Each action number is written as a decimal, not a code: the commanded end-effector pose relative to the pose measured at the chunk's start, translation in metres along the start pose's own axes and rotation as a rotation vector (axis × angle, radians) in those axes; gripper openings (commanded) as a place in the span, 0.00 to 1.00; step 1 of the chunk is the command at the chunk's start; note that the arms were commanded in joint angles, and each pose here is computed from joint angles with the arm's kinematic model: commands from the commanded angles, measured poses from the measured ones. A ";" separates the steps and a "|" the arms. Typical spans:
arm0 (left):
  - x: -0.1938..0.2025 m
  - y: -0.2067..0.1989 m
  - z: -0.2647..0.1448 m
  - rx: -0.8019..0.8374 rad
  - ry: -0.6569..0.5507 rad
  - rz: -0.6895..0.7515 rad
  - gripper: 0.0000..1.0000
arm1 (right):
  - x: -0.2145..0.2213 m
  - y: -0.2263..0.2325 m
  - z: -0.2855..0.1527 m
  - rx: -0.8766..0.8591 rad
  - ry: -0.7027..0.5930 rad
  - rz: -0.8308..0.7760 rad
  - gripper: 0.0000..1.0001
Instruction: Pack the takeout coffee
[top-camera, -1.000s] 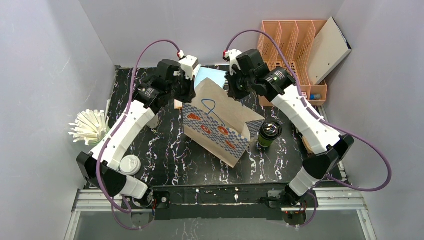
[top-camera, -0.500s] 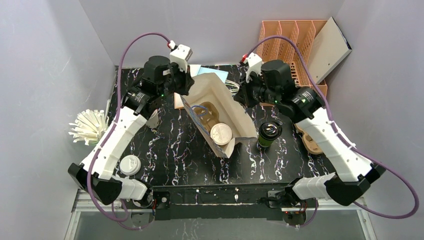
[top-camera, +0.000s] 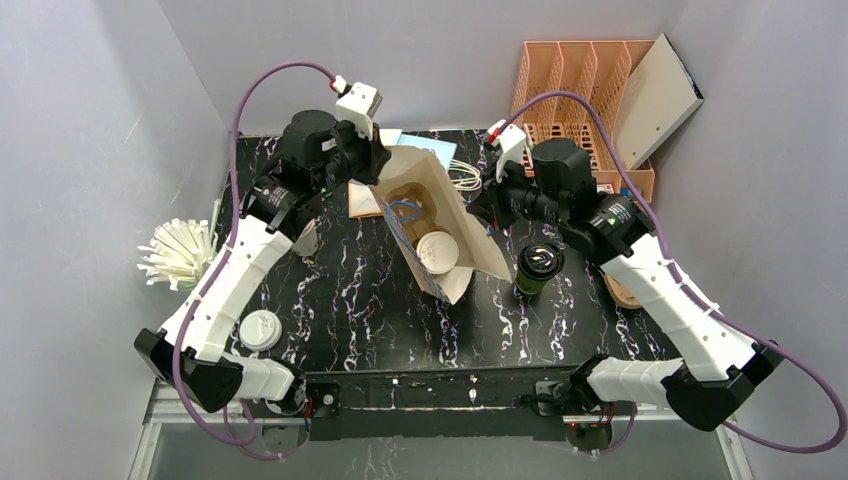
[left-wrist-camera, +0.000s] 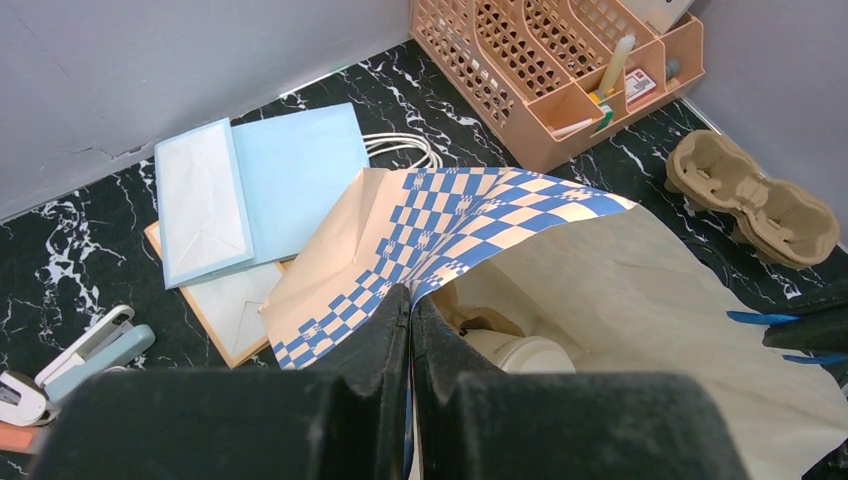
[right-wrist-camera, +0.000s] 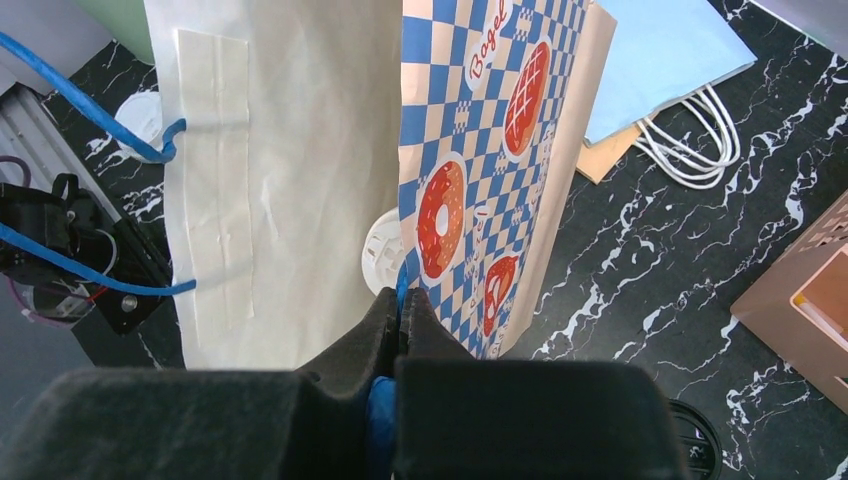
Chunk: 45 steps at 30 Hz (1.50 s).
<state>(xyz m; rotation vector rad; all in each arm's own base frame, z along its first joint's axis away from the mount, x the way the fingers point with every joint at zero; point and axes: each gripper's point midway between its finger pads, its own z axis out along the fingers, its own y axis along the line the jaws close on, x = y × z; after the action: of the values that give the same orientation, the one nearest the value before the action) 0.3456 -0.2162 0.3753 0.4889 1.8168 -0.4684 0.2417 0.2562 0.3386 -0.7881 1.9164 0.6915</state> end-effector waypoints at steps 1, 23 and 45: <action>-0.012 -0.002 -0.010 0.002 -0.049 -0.014 0.00 | -0.021 0.000 -0.005 0.011 -0.076 -0.032 0.01; 0.106 -0.023 -0.073 0.016 0.470 -0.250 0.00 | -0.059 -0.056 0.073 0.214 -0.005 0.088 0.14; 0.057 -0.024 -0.025 0.148 0.305 -0.004 0.98 | 0.022 -0.068 -0.046 0.646 0.246 0.556 0.98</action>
<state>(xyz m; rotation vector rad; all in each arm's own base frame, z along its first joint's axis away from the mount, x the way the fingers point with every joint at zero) 0.2934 -0.2016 0.3263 0.5233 2.1885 -0.5043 0.2868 0.2140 0.3458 -0.0992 2.3314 0.3896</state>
